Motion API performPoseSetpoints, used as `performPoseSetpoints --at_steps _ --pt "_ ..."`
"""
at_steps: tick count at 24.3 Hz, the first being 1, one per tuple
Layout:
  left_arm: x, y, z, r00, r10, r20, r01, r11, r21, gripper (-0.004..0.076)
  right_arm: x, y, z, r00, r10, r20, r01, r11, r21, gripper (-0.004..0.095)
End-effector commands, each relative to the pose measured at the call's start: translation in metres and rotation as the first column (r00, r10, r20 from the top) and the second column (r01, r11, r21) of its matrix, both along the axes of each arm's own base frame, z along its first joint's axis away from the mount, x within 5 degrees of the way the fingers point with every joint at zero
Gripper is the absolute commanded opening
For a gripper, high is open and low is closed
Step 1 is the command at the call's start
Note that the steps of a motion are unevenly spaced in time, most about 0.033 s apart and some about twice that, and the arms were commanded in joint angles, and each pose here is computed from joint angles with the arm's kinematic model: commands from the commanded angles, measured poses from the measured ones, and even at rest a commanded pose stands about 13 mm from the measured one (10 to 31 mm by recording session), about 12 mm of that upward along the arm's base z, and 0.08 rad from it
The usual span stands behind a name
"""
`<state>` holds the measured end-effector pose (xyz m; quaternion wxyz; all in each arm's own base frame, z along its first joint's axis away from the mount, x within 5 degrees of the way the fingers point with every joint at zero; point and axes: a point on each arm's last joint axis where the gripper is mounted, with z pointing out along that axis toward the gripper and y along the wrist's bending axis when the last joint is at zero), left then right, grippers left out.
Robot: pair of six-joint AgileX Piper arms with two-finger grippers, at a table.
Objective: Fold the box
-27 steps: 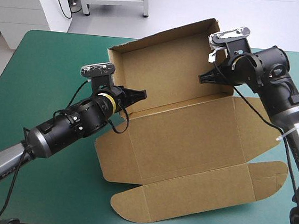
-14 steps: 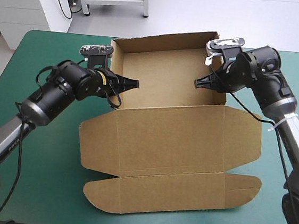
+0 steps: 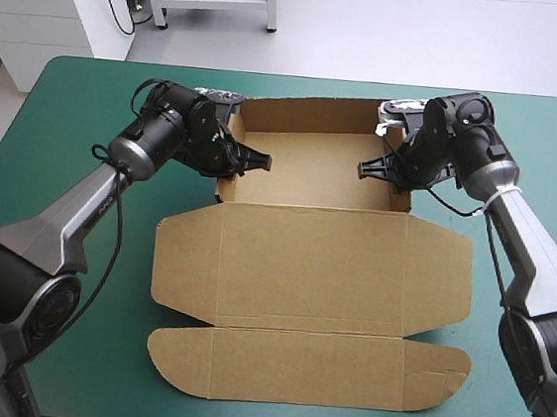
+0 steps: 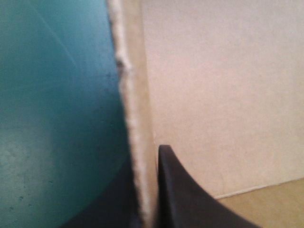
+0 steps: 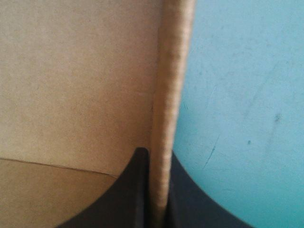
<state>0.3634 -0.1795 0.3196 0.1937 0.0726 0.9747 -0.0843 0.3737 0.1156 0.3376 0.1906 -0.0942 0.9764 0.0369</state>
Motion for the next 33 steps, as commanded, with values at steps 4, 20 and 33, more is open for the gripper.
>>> performPoseSetpoints --at_steps 4,20,33 --pt "0.004 0.001 -0.012 0.994 -0.079 -0.073 0.086 0.992 0.097 -0.0008 0.004 -0.005 -0.007 0.998 0.041 0.056 -0.039 0.999 -0.028 -0.0021" --pt "0.008 0.001 -0.019 0.992 -0.102 -0.071 0.111 0.986 0.128 0.0028 0.004 -0.001 -0.04 0.999 0.018 -0.043 -0.018 1.0 0.005 -0.0012" --pt "0.012 0.007 0.034 0.99 -0.123 0.07 0.109 0.979 0.171 0.0465 0.012 -0.001 -0.004 0.999 -0.026 0.047 0.025 0.999 0.028 0.0677"
